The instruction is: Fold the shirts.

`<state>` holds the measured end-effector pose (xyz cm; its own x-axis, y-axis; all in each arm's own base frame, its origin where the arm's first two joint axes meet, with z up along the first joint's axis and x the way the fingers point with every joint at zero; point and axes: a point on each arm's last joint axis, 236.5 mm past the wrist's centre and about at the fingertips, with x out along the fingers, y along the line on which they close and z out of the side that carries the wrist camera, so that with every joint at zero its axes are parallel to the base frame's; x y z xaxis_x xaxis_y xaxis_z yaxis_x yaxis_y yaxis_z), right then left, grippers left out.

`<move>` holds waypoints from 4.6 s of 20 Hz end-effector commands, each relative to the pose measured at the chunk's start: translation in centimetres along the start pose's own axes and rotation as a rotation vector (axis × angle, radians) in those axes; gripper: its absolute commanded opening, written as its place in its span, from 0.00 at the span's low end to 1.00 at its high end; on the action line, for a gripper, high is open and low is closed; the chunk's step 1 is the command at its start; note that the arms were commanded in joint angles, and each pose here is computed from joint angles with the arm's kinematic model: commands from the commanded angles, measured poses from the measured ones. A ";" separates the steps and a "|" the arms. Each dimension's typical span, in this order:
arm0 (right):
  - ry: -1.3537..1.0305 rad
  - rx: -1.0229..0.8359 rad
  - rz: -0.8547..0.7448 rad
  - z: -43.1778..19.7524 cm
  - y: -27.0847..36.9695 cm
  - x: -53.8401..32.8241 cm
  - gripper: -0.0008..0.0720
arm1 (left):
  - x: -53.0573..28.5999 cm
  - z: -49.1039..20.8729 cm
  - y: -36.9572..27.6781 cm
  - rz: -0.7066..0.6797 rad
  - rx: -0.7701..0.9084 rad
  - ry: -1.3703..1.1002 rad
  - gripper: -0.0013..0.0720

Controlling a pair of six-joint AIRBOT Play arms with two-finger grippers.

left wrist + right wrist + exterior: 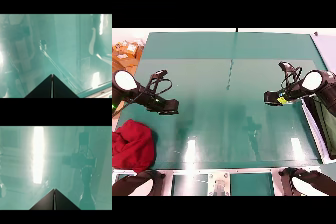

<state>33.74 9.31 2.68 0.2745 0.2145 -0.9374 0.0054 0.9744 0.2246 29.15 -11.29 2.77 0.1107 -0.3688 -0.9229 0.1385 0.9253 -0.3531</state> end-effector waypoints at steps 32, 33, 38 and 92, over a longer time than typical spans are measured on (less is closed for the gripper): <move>-0.018 -0.001 0.003 0.4 0.1 0.0 0.03 | 0.0 0.1 0.0 0.000 0.001 -0.007 0.05; -0.029 0.000 0.005 0.7 0.1 0.0 0.03 | 0.0 0.2 0.0 0.000 0.001 -0.010 0.05; -0.072 0.001 0.011 1.7 0.3 0.0 0.03 | -0.1 2.2 0.2 0.009 0.010 -0.094 0.05; -0.012 0.259 0.057 1.1 -8.0 -1.0 0.38 | 1.9 11.3 -8.2 -0.052 0.150 -0.189 0.95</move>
<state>33.10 -0.26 4.26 0.3253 0.1864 -0.9271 0.2627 0.9240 0.2779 38.94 -24.00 8.14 0.3070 -0.4756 -0.8243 0.3816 0.8550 -0.3512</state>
